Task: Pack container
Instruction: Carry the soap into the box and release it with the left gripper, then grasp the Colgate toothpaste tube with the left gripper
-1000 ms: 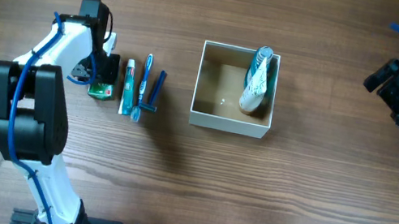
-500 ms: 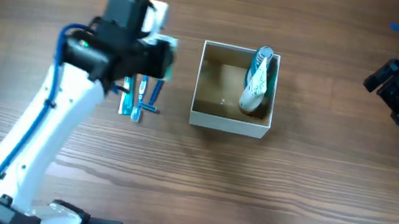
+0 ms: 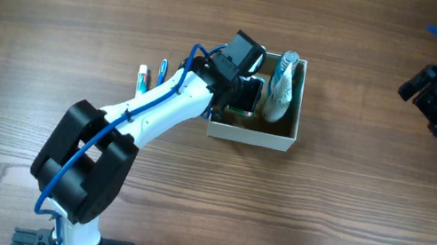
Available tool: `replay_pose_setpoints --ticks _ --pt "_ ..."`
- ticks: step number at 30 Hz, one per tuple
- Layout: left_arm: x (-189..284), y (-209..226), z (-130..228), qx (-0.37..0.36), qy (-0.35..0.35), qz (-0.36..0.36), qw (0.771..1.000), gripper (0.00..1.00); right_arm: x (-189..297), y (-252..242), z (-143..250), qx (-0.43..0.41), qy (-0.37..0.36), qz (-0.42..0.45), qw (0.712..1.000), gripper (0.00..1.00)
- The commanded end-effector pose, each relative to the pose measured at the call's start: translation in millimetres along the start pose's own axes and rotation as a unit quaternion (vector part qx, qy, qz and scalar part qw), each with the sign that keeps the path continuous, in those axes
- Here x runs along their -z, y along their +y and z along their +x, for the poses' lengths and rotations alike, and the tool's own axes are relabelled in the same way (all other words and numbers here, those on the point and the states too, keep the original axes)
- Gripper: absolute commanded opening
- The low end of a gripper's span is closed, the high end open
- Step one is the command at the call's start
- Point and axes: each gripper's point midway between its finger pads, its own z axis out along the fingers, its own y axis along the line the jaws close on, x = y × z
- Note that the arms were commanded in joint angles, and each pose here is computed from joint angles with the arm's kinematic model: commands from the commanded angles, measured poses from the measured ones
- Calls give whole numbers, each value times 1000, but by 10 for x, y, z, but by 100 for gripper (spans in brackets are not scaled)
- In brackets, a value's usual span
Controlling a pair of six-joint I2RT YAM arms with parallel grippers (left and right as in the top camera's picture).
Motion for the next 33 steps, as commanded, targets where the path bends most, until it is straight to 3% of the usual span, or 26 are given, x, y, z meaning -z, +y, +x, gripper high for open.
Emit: replay_pose_setpoints --ticks 1,3,7,10,13,16,19,22,25,26,27,28,30,33 --pt "622 -76 -422 12 -62 12 998 57 -13 8 -16 -4 1 -2 1000 100" --pt "1060 9 -584 24 -96 6 995 69 -13 7 -15 -4 1 -2 1000 100" --pt "1873 902 -579 80 -135 -112 981 81 -13 7 -15 -4 1 -2 1000 100" --pt "1941 1660 -200 130 -63 -183 972 83 -13 7 -15 -4 1 -2 1000 100" --pt "1667 2103 203 188 16 -194 963 84 -13 7 -15 -4 1 -2 1000 100" --pt "1069 2261 492 181 95 -165 965 73 -13 7 -15 -4 1 -2 1000 100" --pt "589 2374 664 179 142 -165 959 71 -13 8 -16 -4 1 -2 1000 100" --pt "299 2470 810 184 168 -165 954 59 -13 7 -15 -4 1 -2 1000 100" --pt "227 2493 858 186 176 -166 952 48 -13 8 -16 -4 1 -2 1000 100" --pt "229 2493 862 186 177 -166 952 40 -13 7 -15 -4 1 -2 1000 100" --pt "232 2488 872 187 180 -166 952 29 -13 7 -15 -4 1 -2 1000 100" --pt "242 2459 905 205 184 -164 947 10 -13 7 -15 -4 1 -2 1000 100" --pt "257 2404 960 219 197 -155 943 4 -13 7 -15 -4 1 -2 1000 100" --pt "480 2321 933 221 209 -156 940 4 -13 8 -16 -4 1 -2 1000 100"
